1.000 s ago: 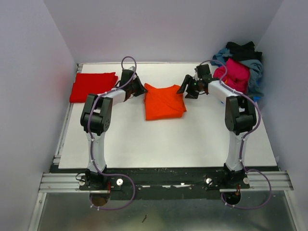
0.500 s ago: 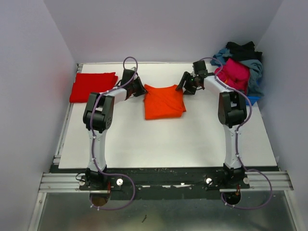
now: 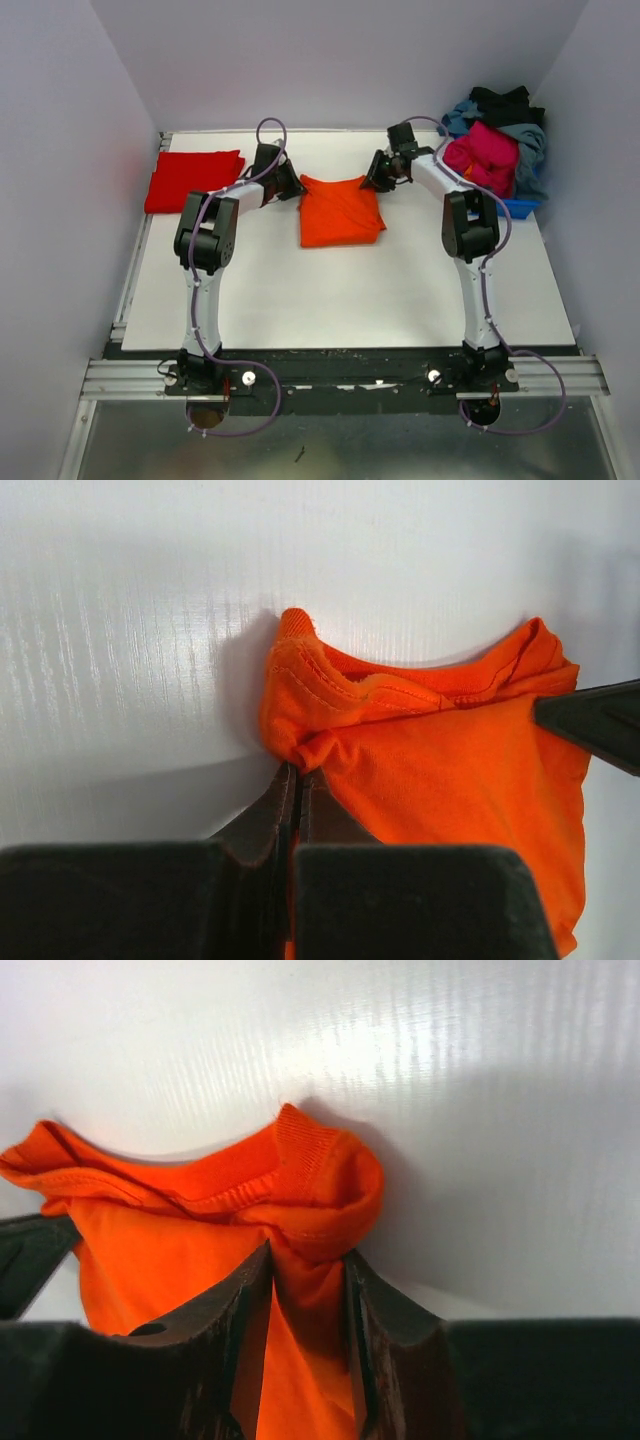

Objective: Fold and stack the t-shirts
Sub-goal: Put the neatly folded tshirt into the corner of the board with both arms

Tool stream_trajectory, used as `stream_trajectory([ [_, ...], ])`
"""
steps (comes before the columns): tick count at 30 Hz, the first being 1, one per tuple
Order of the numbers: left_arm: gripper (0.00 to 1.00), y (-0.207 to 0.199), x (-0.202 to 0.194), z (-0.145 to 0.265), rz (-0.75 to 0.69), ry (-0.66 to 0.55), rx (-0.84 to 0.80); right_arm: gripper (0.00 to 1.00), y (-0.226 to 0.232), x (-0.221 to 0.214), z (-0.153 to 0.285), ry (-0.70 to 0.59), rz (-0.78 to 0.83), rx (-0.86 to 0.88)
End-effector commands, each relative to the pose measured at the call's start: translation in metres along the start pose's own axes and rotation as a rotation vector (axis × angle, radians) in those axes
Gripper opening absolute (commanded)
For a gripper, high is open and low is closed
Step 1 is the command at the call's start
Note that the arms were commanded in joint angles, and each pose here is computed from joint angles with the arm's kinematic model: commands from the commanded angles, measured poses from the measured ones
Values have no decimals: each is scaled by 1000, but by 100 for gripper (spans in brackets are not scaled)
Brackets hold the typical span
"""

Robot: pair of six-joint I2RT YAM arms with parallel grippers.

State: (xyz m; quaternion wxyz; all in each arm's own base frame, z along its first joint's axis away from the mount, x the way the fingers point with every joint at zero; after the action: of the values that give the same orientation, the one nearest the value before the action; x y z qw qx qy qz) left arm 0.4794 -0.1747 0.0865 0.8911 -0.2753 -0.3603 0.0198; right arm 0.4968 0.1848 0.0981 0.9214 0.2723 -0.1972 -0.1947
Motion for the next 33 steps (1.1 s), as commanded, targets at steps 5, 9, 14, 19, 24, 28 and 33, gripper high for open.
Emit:
stream_trajectory([
  [5,0,2,8,2,-15,-4,-1,1,12,-4,-2,-62,44,-7],
  [9,0,0,20,21,-38,-34,16,1,28,0,29,-136,94,66],
  [14,0,2,25,55,-32,-52,60,1,56,-11,67,-163,170,265],
  [19,0,17,37,96,4,-85,133,1,98,-31,88,-153,244,413],
  [24,0,32,53,142,18,-151,222,1,150,-56,90,-125,326,507],
  [28,0,43,70,183,7,-202,331,1,195,-78,90,-105,377,583],
  [33,0,78,97,246,54,-311,510,1,249,-100,81,-108,412,707],
])
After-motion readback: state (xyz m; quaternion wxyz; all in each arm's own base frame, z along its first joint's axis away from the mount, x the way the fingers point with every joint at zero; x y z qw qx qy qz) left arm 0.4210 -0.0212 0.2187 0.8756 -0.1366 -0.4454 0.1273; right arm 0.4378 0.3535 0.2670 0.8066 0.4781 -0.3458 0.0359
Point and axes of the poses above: each gripper's point midway between its finger pads, its own z axis back along the fingers, its own y axis along the line the jaws close on, x = y × z, the point moved 8 cm from there along z, back along the fingers, and after that the axes turned 11 degrees about -z, right-handed, at the moved point
